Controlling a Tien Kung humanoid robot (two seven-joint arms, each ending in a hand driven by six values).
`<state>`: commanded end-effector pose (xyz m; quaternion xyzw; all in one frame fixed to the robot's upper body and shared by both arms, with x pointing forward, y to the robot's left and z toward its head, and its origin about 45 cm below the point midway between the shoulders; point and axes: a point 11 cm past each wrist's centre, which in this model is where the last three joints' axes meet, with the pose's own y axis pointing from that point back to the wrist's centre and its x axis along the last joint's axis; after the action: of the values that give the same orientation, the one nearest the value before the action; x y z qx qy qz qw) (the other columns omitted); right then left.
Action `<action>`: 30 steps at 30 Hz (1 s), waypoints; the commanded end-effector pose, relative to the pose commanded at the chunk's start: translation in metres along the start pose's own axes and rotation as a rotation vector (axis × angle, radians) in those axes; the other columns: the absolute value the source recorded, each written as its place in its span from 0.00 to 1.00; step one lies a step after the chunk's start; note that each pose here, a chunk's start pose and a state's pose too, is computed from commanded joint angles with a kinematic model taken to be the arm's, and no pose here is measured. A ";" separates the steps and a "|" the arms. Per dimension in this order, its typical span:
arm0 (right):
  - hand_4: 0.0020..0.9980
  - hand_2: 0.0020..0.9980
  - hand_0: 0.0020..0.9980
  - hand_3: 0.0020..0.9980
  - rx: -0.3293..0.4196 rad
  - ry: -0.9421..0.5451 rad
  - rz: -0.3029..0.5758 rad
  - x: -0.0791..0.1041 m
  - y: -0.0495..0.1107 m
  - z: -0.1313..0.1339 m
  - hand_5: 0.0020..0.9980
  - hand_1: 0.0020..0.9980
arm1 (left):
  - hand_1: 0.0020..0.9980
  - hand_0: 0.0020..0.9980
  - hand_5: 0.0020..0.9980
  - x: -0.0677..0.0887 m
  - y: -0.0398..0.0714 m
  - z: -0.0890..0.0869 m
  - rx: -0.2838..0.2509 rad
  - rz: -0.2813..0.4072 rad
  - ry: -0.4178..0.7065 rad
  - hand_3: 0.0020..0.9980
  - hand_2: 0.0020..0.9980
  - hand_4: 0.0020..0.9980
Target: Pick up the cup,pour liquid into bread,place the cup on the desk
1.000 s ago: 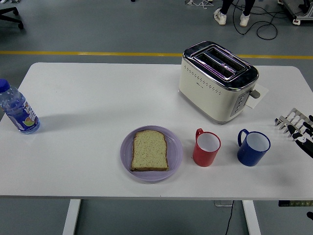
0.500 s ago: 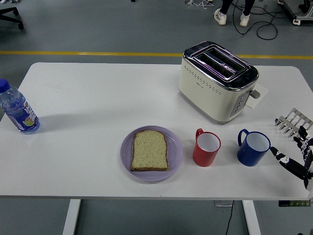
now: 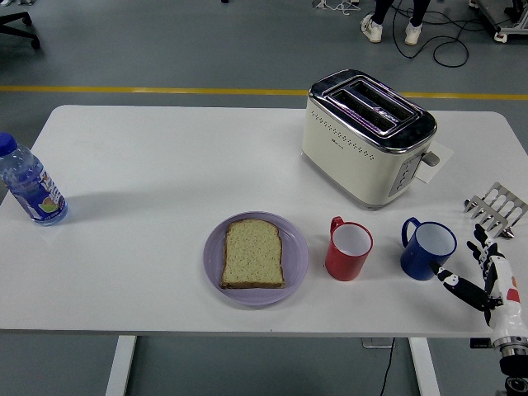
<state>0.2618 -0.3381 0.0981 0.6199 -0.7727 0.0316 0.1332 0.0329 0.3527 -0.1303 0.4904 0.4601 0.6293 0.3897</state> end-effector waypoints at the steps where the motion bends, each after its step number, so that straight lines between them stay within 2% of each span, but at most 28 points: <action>1: 0.98 1.00 1.00 1.00 0.000 -0.002 -0.004 -0.002 0.000 0.000 0.10 0.93 | 0.64 0.63 0.85 0.000 0.000 0.000 0.000 0.000 -0.001 0.51 0.65 0.24; 7: 0.98 1.00 1.00 1.00 0.002 -0.003 -0.016 -0.009 -0.001 0.000 0.10 0.93 | 0.64 0.63 0.85 0.000 0.000 -0.001 0.001 0.000 -0.001 0.51 0.65 0.24; 20: 0.98 0.99 1.00 1.00 -0.025 -0.046 0.034 -0.020 -0.007 0.012 0.10 0.92 | 0.64 0.63 0.85 -0.001 0.000 -0.004 0.007 0.000 -0.004 0.51 0.65 0.24; 30: 0.98 0.99 1.00 1.00 -0.033 -0.039 0.022 -0.030 -0.013 0.014 0.11 0.91 | 0.64 0.63 0.85 -0.001 0.000 -0.009 0.014 0.000 -0.010 0.51 0.65 0.24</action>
<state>0.2782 -0.3152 0.0757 0.6094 -0.7824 0.0082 0.1281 0.0247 0.3501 -0.1315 0.4963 0.4624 0.6236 0.3886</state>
